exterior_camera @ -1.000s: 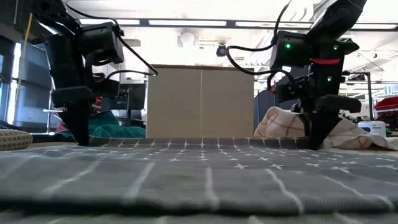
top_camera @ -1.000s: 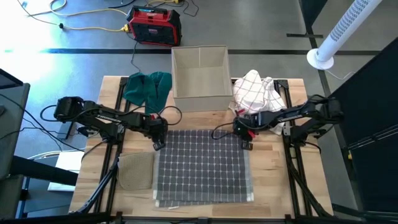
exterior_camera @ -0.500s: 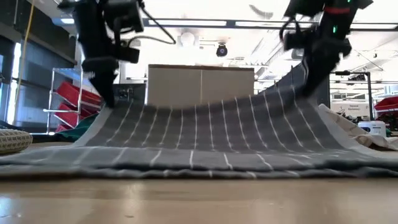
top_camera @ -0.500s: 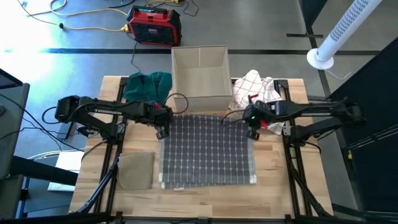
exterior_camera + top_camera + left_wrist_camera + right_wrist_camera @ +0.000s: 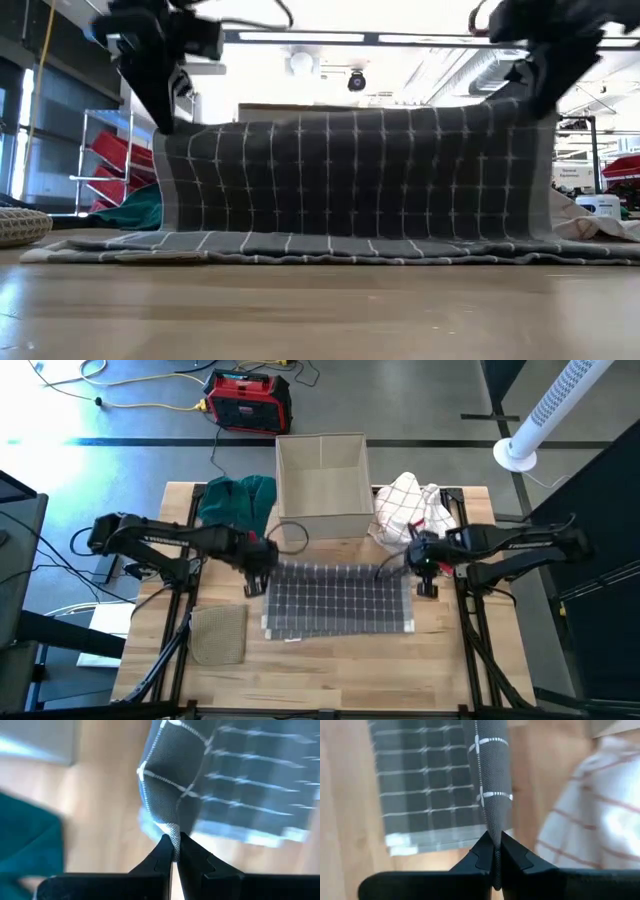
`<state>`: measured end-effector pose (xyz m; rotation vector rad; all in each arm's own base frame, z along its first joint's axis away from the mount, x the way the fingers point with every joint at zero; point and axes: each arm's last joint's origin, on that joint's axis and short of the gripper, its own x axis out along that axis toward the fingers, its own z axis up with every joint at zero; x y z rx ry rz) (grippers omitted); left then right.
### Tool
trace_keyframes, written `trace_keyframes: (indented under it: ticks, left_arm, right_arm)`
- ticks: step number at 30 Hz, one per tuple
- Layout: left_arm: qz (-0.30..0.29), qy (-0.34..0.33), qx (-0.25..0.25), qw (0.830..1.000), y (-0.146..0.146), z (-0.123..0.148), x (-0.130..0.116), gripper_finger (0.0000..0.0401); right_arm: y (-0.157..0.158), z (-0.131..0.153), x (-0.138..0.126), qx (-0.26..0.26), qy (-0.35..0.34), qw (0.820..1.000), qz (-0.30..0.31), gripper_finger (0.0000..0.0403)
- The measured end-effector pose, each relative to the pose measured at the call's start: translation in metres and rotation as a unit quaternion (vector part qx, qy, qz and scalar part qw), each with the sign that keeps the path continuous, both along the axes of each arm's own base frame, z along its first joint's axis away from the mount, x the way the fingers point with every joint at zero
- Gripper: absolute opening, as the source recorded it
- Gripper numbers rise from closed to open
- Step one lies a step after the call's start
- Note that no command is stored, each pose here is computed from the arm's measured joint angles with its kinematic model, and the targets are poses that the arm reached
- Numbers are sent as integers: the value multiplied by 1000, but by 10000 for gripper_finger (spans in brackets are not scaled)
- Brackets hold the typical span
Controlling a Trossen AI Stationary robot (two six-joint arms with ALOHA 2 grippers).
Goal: Fold towel
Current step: Fold the gray patterned kitchen towel
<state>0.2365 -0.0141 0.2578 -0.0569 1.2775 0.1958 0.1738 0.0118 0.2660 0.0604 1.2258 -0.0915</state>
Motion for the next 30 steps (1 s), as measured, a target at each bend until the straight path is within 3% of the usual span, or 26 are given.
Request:
trace_keyframes:
  ticks: [6, 12, 18, 24, 30]
  left_arm:
    - [-41, -60, -30, 997, -30, -6, 7, 5]
    - [-50, -30, -81, 995, -48, -43, -6, 5]
    - [-56, -37, -104, 992, -55, -62, -12, 8]
    - [-48, -20, -193, 980, -58, -69, -14, 75]
    - [-29, 10, -292, 956, -60, -72, -16, 152]
  right_arm:
    - [21, -24, -1, 28, 15, 998, 45, 0]
    - [37, -42, -2, 49, 26, 996, 70, 0]
    - [50, -50, 1, 40, 18, 995, 88, 10]
    - [58, -54, 3, 76, 57, 991, 89, 98]
    - [66, -52, 3, 118, 103, 984, 80, 187]
